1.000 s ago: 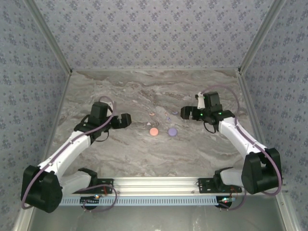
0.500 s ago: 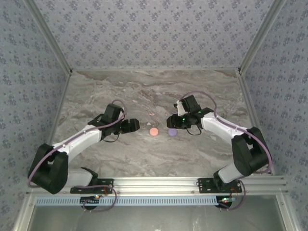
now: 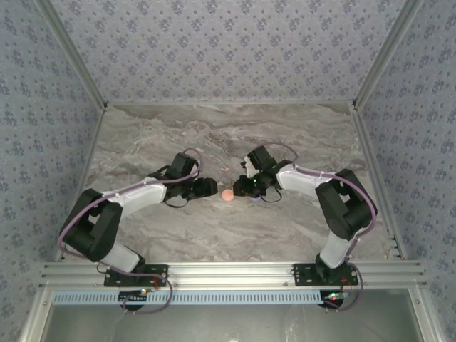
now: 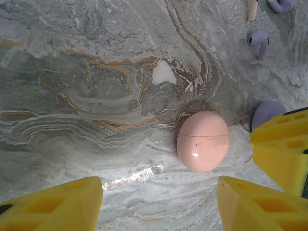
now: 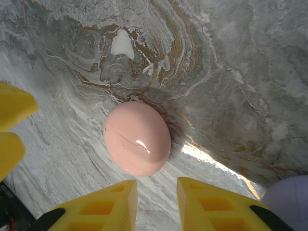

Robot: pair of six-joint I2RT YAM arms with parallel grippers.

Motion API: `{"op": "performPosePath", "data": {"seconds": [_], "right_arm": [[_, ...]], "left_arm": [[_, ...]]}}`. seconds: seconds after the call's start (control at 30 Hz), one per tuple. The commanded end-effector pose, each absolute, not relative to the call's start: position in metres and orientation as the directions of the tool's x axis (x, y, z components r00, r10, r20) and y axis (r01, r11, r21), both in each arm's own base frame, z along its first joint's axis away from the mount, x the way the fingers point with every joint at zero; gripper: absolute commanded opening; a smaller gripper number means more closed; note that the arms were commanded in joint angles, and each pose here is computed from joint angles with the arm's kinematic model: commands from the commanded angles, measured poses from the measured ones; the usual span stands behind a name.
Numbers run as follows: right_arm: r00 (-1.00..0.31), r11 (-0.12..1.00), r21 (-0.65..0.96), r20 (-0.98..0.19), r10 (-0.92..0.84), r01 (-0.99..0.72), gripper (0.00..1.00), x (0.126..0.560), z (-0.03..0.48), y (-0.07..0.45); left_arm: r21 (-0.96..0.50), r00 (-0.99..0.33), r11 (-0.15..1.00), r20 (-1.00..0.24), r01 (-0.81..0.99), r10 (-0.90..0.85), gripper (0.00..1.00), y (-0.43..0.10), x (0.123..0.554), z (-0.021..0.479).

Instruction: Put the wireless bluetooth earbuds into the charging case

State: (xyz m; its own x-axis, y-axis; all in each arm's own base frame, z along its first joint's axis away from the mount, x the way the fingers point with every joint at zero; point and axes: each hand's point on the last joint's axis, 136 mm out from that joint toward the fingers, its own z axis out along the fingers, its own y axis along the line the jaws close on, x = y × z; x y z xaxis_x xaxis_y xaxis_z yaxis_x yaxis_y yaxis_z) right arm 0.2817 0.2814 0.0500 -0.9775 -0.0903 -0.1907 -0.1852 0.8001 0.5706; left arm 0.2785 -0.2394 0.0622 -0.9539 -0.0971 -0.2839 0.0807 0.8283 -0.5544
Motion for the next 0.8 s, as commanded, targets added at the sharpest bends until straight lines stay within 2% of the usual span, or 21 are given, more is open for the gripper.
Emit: {"op": "performPosePath", "data": {"seconds": [0.0,0.77], "right_arm": [[-0.981,0.785,0.597,-0.185,-0.065,-0.165,0.29,0.29,0.055,0.293],[-0.987,0.78,0.611,-0.15,-0.057,-0.138,0.25,0.29,0.039,0.298]], "left_arm": [[-0.603,-0.952,0.791,-0.29,0.102,-0.099,0.62,-0.256,0.288,0.073],[-0.629,-0.973,0.773,-0.219,0.084,-0.072,0.55,-0.274,0.281,0.05]]}}
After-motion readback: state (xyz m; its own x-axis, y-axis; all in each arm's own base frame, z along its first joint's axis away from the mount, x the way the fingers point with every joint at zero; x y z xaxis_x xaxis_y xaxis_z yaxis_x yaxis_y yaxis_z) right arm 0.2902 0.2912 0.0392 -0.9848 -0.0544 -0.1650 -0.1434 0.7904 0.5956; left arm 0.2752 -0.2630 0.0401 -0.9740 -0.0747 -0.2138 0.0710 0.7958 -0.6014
